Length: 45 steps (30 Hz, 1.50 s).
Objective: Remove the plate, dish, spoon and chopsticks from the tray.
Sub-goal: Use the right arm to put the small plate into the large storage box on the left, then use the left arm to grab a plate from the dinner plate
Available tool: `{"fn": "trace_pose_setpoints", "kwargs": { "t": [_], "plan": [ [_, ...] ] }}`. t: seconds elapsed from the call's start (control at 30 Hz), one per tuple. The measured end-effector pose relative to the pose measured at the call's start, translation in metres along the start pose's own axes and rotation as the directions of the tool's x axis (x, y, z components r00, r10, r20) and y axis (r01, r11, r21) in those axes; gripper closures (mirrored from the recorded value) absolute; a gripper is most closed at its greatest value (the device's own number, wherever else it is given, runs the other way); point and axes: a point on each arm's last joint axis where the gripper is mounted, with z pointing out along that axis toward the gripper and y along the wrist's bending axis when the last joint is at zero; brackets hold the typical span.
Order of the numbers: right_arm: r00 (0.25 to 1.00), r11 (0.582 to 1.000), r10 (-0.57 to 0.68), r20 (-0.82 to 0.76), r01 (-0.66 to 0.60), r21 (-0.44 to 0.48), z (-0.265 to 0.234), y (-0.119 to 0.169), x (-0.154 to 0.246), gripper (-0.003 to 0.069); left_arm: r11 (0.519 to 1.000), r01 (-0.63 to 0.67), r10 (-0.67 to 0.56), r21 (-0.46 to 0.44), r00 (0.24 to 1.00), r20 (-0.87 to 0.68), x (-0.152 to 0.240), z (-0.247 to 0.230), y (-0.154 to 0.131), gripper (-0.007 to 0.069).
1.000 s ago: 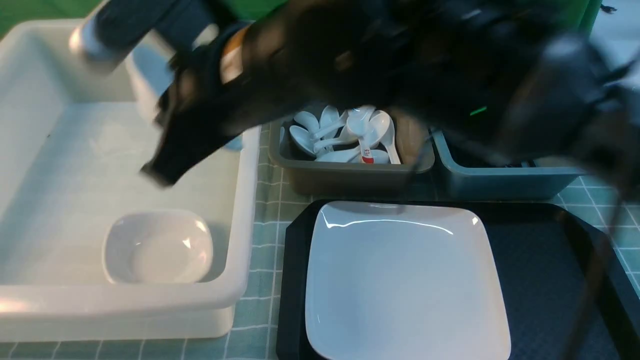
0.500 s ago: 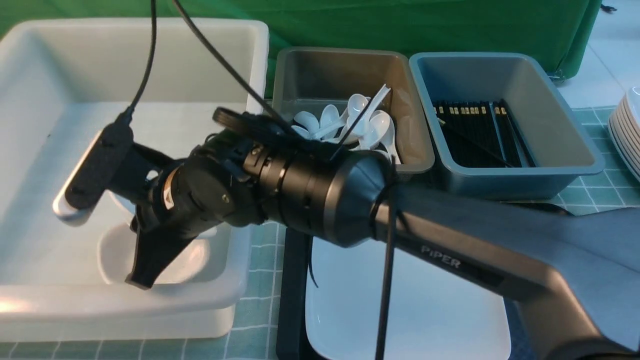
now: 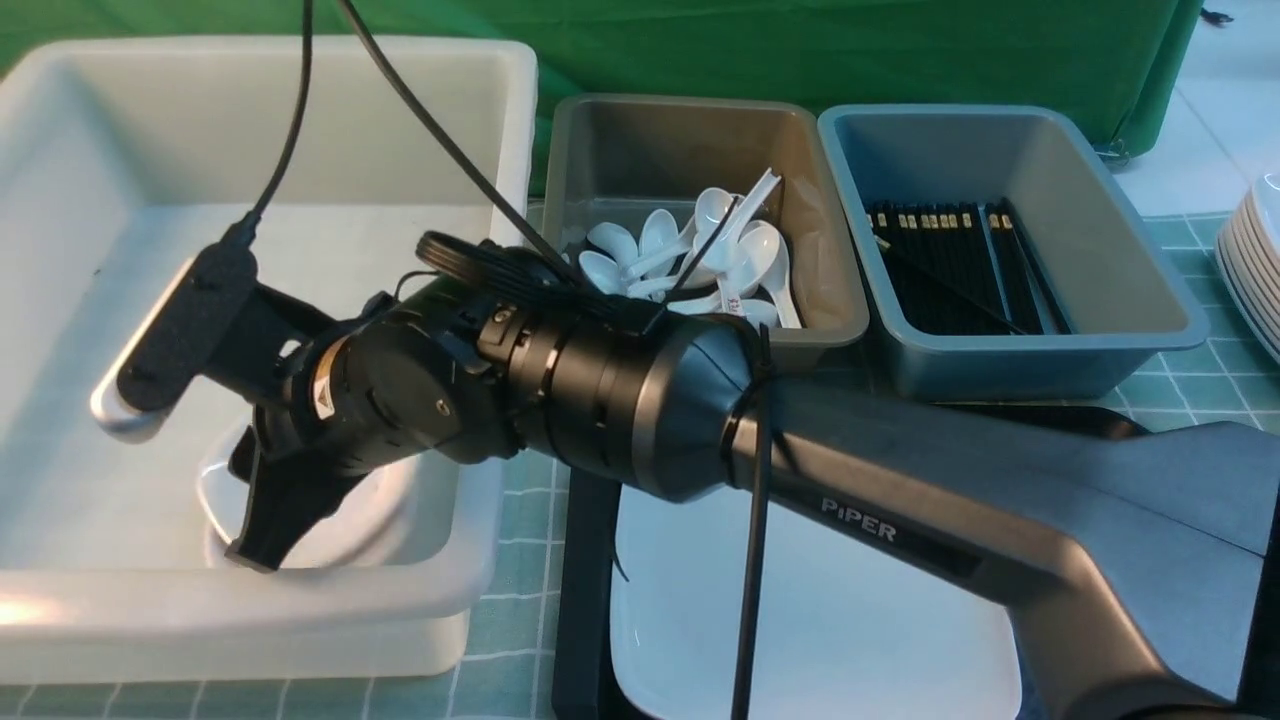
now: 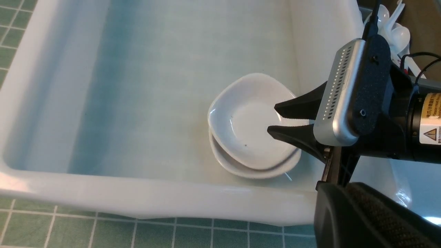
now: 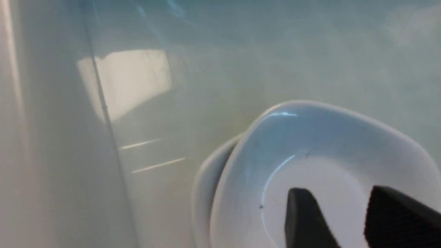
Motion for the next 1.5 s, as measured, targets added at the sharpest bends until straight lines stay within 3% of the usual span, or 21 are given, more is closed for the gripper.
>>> {"fn": "trace_pose_setpoints", "kwargs": {
  "t": [0.2, 0.33, 0.4, 0.43, 0.47, 0.53, 0.6, 0.7, 0.83, 0.97, 1.13, 1.2, 1.27, 1.3, 1.33, 1.4, 1.5],
  "plan": [
    [0.997, 1.0, -0.018, -0.077, 0.017, -0.022, -0.012, 0.0, 0.001, 0.0334, 1.0, -0.008, 0.008, -0.001, 1.0, -0.002, 0.0, 0.0, 0.0, 0.0615],
    [0.981, 0.999, -0.034, -0.193, 0.038, 0.016, -0.048, -0.008, -0.002, 0.0384, 0.999, -0.043, 0.043, 0.009, 0.999, -0.011, 0.001, 0.001, -0.001, 0.0615],
    [0.96, 0.991, 0.022, -0.279, 0.017, 0.136, -0.103, -0.028, -0.008, 0.0533, 0.996, -0.085, 0.086, 0.027, 0.996, -0.029, -0.001, 0.006, -0.006, 0.0615],
    [0.962, 0.989, 0.028, -0.272, 0.014, 0.15, -0.108, -0.03, -0.009, 0.0544, 0.996, -0.084, 0.085, 0.03, 0.996, -0.028, -0.001, 0.006, -0.006, 0.0615],
    [0.945, 0.976, 0.094, -0.314, -0.025, 0.216, -0.145, -0.045, -0.008, 0.0597, 0.993, -0.104, 0.106, 0.054, 0.993, -0.046, -0.004, 0.013, -0.013, 0.0615],
    [0.922, 0.951, 0.196, -0.335, -0.095, 0.295, -0.199, -0.066, -0.002, 0.0629, 0.982, -0.148, 0.159, 0.115, 0.982, -0.097, -0.009, 0.031, -0.028, 0.0615],
    [0.895, 0.907, 0.32, -0.311, -0.193, 0.375, -0.253, -0.087, 0.012, 0.064, 0.963, -0.173, 0.207, 0.207, 0.966, -0.155, -0.014, 0.055, -0.05, 0.0615],
    [0.841, 0.79, 0.505, -0.195, -0.359, 0.497, -0.337, -0.109, 0.053, 0.0641, 0.914, -0.165, 0.275, 0.37, 0.924, -0.266, -0.02, 0.108, -0.09, 0.0615],
    [0.744, 0.662, 0.653, -0.144, -0.467, 0.586, -0.392, -0.097, 0.111, 0.0642, 0.885, -0.163, 0.341, 0.437, 0.864, -0.37, -0.024, 0.158, -0.125, 0.0622],
    [0.623, 0.576, 0.766, -0.158, -0.558, 0.597, -0.4, -0.065, 0.168, 0.0642, 0.859, -0.207, 0.406, 0.468, 0.833, -0.377, -0.023, 0.179, -0.159, 0.0624],
    [0.493, 0.511, 0.852, -0.178, -0.708, 0.487, -0.357, -0.032, 0.22, 0.0638, 0.854, -0.224, 0.441, 0.469, 0.791, -0.424, -0.008, 0.195, -0.187, 0.0624],
    [0.456, 0.485, 0.872, -0.18, -0.748, 0.452, -0.334, -0.025, 0.237, 0.0622, 0.856, -0.225, 0.446, 0.466, 0.778, -0.443, -0.004, 0.199, -0.19, 0.0624],
    [0.383, 0.42, 0.907, -0.174, -0.796, 0.436, -0.296, -0.017, 0.267, 0.0531, 0.861, -0.224, 0.443, 0.456, 0.771, -0.457, -0.001, 0.2, -0.191, 0.0624],
    [0.35, 0.389, 0.921, -0.171, -0.811, 0.437, -0.281, -0.016, 0.279, 0.0445, 0.863, -0.224, 0.441, 0.453, 0.772, -0.459, -0.001, 0.2, -0.191, 0.0624],
    [0.346, 0.386, 0.922, -0.172, -0.811, 0.44, -0.279, -0.016, 0.281, 0.0431, 0.863, -0.224, 0.441, 0.453, 0.772, -0.459, -0.001, 0.2, -0.191, 0.0624],
    [0.263, 0.317, 0.948, -0.181, -0.837, 0.445, -0.248, -0.019, 0.302, 0.0251, 0.864, -0.228, 0.443, 0.449, 0.769, -0.46, -0.001, 0.2, -0.19, 0.0624],
    [0.211, 0.276, 0.959, -0.191, -0.854, 0.441, -0.231, -0.023, 0.31, 0.0185, 0.865, -0.23, 0.446, 0.447, 0.76, -0.472, 0.0, 0.2, -0.19, 0.0624]
  ]
}}
